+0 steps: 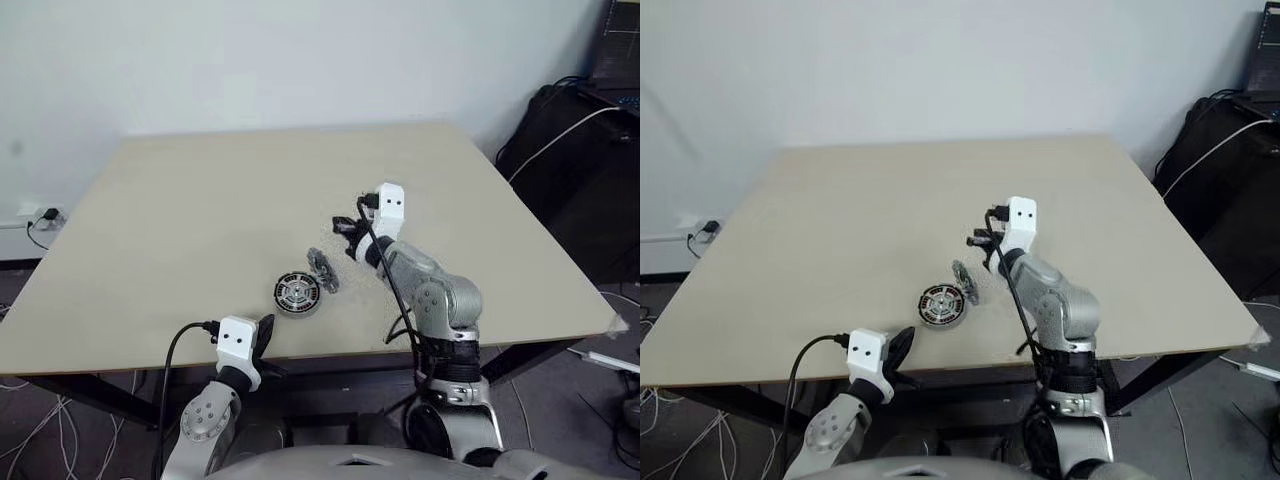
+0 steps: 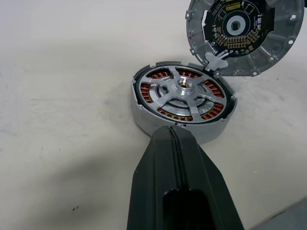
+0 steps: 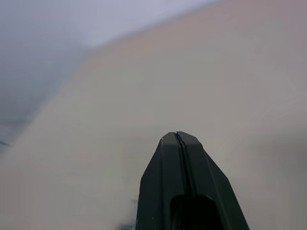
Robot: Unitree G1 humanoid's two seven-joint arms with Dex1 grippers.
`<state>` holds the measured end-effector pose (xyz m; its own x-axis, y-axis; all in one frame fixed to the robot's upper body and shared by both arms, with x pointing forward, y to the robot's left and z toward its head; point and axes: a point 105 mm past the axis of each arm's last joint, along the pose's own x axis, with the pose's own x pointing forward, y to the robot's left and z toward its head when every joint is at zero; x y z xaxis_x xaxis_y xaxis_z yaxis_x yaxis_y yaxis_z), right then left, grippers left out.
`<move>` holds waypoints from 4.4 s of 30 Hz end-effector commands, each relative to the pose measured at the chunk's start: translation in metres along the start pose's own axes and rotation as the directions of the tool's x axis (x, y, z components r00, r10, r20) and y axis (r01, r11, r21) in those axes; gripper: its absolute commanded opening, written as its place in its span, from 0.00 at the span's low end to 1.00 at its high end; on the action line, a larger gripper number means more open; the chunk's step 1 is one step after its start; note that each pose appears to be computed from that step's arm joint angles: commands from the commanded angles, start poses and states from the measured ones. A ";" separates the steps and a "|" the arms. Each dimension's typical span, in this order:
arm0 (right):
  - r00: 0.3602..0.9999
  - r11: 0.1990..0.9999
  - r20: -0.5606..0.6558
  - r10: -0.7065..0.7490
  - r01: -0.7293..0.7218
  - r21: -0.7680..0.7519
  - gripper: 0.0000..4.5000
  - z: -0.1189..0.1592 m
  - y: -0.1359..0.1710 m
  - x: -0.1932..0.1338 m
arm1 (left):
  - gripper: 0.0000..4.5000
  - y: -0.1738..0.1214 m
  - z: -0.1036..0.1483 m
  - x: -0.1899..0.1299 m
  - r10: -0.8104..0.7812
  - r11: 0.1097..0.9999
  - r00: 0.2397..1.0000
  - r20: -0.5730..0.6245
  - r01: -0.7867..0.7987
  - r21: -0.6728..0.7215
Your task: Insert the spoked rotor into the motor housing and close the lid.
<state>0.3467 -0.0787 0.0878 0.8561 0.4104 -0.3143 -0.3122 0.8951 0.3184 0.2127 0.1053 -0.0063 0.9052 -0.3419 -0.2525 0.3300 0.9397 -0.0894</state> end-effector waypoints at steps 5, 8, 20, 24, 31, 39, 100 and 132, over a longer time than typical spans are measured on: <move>0.996 0.969 -0.077 0.042 -0.060 -0.242 0.00 -0.027 -0.001 -0.010 | 0.00 -0.001 0.015 0.000 -0.008 1.000 0.999 0.042 0.007 0.020; 0.990 0.966 -0.104 0.099 -0.121 -0.228 0.00 -0.033 0.005 -0.013 | 0.00 0.001 0.014 -0.001 -0.004 1.000 0.999 0.040 0.002 0.027; 0.884 0.882 -0.162 0.438 -0.458 -0.114 0.00 -0.033 0.062 -0.028 | 0.00 0.007 0.012 -0.002 0.003 0.999 0.999 0.039 -0.005 0.044; 0.874 0.873 -0.173 0.455 -0.476 -0.109 0.00 -0.036 0.070 -0.024 | 0.00 0.007 0.014 -0.002 0.005 0.999 0.999 0.041 -0.007 0.045; 0.860 0.872 -0.235 0.453 -0.482 -0.082 0.00 -0.058 0.078 -0.010 | 0.00 0.006 0.015 -0.003 0.010 0.999 0.999 0.044 -0.012 0.043; 0.839 0.876 -0.319 0.440 -0.479 -0.051 0.00 -0.089 0.082 0.002 | 0.00 0.007 0.013 -0.003 0.012 0.999 0.999 0.041 -0.013 0.041; 0.820 0.717 -0.321 0.474 -0.571 -0.400 0.99 -0.083 0.033 0.021 | 0.00 0.006 0.004 0.001 0.011 0.999 0.999 0.051 -0.013 0.030; 0.868 0.780 -0.313 0.385 -0.488 -0.392 0.71 -0.094 0.043 0.028 | 0.00 0.009 0.001 0.000 0.020 1.000 0.999 0.035 -0.021 0.022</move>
<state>0.3139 -0.0135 0.0031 0.4793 0.7627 -0.4342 -0.8236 0.5619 0.0777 0.2103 0.1130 -0.0160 0.9073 -0.3214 -0.2713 0.3144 0.9467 -0.0701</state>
